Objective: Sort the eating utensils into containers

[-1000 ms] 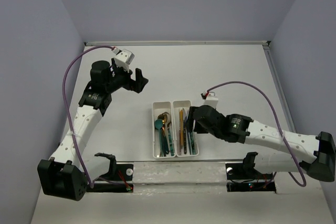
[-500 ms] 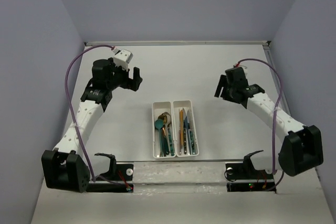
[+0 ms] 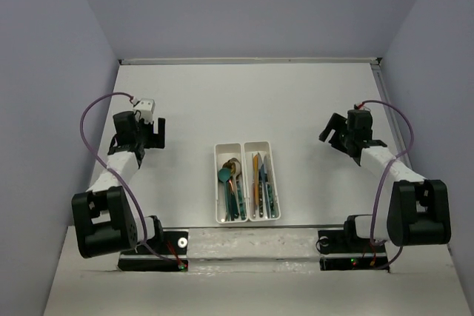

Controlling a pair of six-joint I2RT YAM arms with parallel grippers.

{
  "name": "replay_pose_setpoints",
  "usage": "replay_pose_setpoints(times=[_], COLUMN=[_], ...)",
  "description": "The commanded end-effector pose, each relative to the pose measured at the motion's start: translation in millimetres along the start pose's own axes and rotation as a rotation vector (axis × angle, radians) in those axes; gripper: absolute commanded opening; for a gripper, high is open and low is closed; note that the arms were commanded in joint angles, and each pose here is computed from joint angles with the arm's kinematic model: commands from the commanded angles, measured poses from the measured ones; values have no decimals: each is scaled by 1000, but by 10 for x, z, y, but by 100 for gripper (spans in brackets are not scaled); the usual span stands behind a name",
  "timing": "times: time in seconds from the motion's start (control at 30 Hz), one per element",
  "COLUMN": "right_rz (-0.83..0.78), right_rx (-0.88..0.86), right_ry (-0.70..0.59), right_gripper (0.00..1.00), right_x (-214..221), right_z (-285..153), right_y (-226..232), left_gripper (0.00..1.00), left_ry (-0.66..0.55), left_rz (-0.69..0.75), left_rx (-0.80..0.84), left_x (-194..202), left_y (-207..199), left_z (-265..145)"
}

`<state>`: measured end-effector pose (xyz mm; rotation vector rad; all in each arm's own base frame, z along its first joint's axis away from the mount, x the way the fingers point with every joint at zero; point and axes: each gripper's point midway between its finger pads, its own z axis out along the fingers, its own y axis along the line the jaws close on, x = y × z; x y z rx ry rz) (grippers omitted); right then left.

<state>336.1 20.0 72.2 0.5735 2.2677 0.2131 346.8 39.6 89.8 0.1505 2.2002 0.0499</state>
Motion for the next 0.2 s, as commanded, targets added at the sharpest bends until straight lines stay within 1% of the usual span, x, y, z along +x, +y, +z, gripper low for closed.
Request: replay_pose_setpoints(times=[0.0,0.03,0.07,0.13,0.17], right_rz=[-31,-24,-31,-29,-21], right_rx=[-68,-73,-123,-191,-213], right_ry=[-58,-64,-65,-133,-188], right_gripper=[83,83,82,82,83], right_x=[-160,-169,-156,-269,-328], right_z=[102,106,103,37,-35], right_y=[159,169,249,365,382], left_gripper=[99,99,99,99,99], left_ry=[-190,-208,-212,-229,-233], left_rz=[15,18,17,18,16], left_rx=[-62,-62,-61,-61,-62], left_x=[-325,-350,-337,-368,-376], left_y=[116,108,104,101,100], left_z=[-48,-64,-69,-94,-100])
